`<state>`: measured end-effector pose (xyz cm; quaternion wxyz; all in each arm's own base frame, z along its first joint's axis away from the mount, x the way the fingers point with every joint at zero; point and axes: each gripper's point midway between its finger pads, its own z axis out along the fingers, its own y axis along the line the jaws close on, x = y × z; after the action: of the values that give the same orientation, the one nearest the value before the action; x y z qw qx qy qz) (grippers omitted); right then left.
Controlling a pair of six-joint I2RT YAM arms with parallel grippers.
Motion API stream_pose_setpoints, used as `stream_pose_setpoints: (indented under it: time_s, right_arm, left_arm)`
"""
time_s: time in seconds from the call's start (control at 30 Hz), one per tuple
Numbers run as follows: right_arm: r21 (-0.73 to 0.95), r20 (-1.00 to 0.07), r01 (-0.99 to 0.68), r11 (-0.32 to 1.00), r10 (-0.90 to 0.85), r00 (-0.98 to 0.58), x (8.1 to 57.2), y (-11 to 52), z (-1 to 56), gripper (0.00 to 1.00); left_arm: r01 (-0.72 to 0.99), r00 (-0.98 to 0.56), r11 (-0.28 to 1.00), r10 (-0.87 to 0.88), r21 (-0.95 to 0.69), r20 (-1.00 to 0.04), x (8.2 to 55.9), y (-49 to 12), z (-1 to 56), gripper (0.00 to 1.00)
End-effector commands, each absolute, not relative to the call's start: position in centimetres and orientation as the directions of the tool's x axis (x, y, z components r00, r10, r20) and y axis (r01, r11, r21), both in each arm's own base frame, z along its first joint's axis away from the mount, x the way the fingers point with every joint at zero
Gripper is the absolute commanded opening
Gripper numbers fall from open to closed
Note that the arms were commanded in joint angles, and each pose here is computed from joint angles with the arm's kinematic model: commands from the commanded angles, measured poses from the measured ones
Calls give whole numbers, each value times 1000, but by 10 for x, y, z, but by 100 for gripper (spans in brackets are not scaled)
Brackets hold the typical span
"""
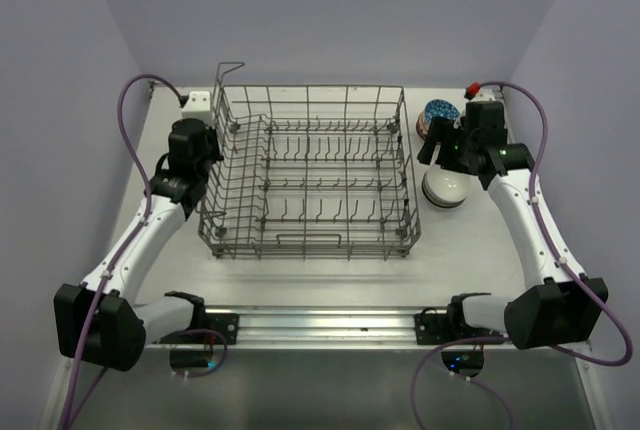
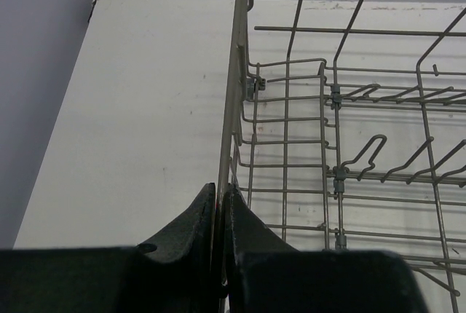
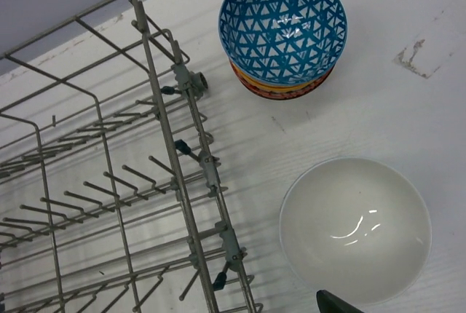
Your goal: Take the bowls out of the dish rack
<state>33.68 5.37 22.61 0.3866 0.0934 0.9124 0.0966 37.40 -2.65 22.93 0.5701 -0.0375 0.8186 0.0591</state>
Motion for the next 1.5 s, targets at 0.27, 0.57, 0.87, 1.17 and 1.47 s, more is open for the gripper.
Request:
stream_pose_setpoints:
  time_s: [0.27, 0.57, 0.87, 1.17, 1.47]
  right_arm:
    - [297, -732, 17, 955, 239, -637, 345, 66, 241, 81]
    - [300, -737, 23, 954, 247, -629, 342, 65, 252, 83]
    - [106, -821, 147, 983, 170, -545, 338, 48, 256, 99]
    - [187, -875, 116, 975, 219, -431, 332, 55, 252, 99]
    - [203, -851, 138, 969, 245, -465, 336, 58, 237, 99]
  left_arm:
    - [-295, -439, 953, -69, 71, -896, 386, 20, 198, 1]
    - [-164, -233, 984, -111, -74, -966, 372, -4, 269, 89]
    - [277, 27, 950, -160, -146, -987, 314, -78, 311, 98]
    - [185, 47, 982, -52, -42, -998, 296, -81, 307, 100]
    - [121, -12, 992, -22, -23, -1000, 304, -73, 291, 100]
